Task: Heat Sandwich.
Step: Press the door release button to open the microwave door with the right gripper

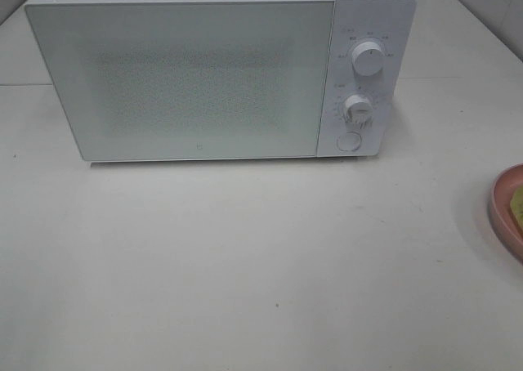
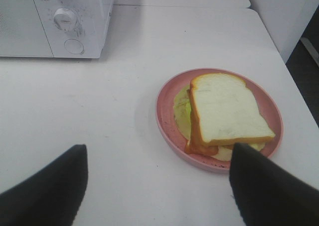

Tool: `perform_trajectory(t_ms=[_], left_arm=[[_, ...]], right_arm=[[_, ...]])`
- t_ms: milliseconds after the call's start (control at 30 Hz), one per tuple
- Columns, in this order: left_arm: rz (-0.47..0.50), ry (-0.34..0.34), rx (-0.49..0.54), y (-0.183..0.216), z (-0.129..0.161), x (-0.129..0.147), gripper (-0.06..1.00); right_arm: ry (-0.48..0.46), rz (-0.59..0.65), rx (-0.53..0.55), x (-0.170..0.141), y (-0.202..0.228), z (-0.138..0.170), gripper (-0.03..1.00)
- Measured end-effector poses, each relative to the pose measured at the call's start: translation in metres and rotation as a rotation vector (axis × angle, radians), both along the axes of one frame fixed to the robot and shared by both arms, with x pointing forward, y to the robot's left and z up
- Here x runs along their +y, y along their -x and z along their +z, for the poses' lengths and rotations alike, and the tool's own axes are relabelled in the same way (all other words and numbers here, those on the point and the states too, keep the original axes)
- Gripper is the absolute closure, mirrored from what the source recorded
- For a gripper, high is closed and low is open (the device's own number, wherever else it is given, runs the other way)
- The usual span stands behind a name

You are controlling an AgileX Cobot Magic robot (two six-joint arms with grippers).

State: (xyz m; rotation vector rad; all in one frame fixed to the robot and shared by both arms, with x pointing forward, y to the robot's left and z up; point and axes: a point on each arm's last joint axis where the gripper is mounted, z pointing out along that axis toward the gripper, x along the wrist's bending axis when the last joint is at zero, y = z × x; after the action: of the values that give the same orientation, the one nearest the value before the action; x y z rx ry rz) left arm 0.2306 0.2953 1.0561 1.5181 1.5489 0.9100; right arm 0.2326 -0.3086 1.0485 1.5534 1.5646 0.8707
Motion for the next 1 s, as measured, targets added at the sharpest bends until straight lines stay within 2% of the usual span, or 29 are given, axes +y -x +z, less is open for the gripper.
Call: perform_trajectory(t_ms=[767, 1000], left_arm=[[0.0, 0.0, 0.0, 0.0, 0.0, 0.0, -0.03], [0.0, 0.0, 0.0, 0.0, 0.0, 0.0, -0.03]], right_arm=[[-0.001, 0.001, -0.024, 0.0, 0.001, 0.005, 0.21], [0.002, 0.009, -0.021, 0.002, -0.014, 0.014, 0.21]])
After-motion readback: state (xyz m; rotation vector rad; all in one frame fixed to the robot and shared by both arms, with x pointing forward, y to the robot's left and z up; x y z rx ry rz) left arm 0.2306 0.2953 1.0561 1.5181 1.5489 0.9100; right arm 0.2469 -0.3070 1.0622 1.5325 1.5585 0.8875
